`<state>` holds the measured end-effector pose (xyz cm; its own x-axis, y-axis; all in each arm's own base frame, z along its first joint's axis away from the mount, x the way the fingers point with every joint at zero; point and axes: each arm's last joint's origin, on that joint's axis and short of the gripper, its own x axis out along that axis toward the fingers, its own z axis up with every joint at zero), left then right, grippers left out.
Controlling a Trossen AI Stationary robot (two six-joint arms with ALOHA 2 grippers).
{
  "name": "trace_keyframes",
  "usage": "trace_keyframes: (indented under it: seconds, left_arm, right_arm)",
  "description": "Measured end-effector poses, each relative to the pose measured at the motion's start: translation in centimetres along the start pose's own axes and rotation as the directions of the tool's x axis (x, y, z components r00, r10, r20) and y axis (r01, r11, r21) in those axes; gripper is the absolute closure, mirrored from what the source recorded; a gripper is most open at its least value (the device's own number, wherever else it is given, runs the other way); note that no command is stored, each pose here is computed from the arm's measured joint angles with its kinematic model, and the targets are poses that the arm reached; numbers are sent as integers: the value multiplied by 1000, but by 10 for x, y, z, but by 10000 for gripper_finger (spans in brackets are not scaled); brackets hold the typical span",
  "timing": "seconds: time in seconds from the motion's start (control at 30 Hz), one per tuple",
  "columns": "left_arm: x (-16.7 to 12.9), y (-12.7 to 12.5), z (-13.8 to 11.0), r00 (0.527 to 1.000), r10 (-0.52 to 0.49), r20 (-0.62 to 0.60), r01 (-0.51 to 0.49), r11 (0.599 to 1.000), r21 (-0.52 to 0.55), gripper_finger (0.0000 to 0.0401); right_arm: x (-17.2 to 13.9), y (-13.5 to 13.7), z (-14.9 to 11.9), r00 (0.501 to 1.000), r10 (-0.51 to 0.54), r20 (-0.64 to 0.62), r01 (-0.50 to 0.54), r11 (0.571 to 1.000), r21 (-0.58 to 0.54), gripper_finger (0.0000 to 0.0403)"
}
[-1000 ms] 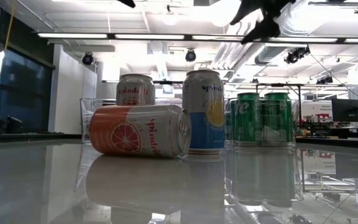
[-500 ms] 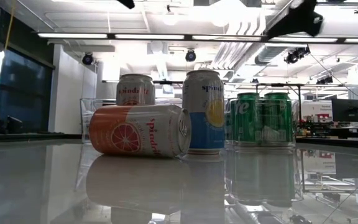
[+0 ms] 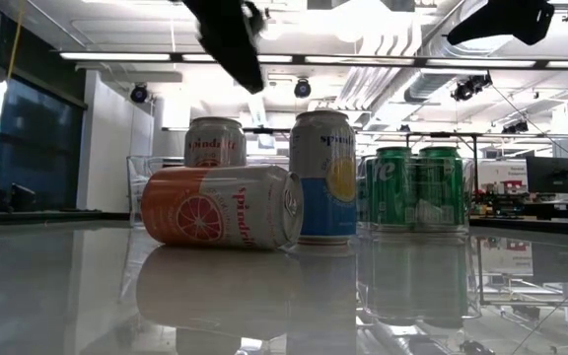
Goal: Sort soda cans
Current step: Put the orange-white soda can into the center transparent bin
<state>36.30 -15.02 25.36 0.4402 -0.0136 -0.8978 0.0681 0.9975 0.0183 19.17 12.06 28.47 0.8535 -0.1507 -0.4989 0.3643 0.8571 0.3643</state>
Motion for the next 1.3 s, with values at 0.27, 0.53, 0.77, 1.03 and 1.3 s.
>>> trace_keyframes:
  seconds: [0.27, 0.53, 0.77, 1.03, 1.3]
  left_arm:
    - [37, 11, 2, 997, -3, -75, 12, 992, 125, 90]
    - [66, 21, -2, 987, 72, -143, -46, 983, 176, 90]
    - [83, 22, -13, 963, 115, -245, -87, 989, 124, 89]
    - [85, 19, -14, 960, 131, -249, -103, 987, 122, 94]
    - [86, 18, -15, 957, 133, -256, -101, 986, 134, 128]
  right_arm:
    - [-5, 4, -5, 999, 34, -21, -33, 997, 75, 45]
    - [-7, 6, -8, 999, 38, -15, -37, 997, 71, 45]
    - [-7, 7, -7, 999, 47, -15, -46, 996, 77, 45]
    - [-7, 7, -7, 999, 50, -19, -48, 996, 77, 45]
    - [-8, 8, -7, 998, 61, -14, -59, 995, 77, 45]
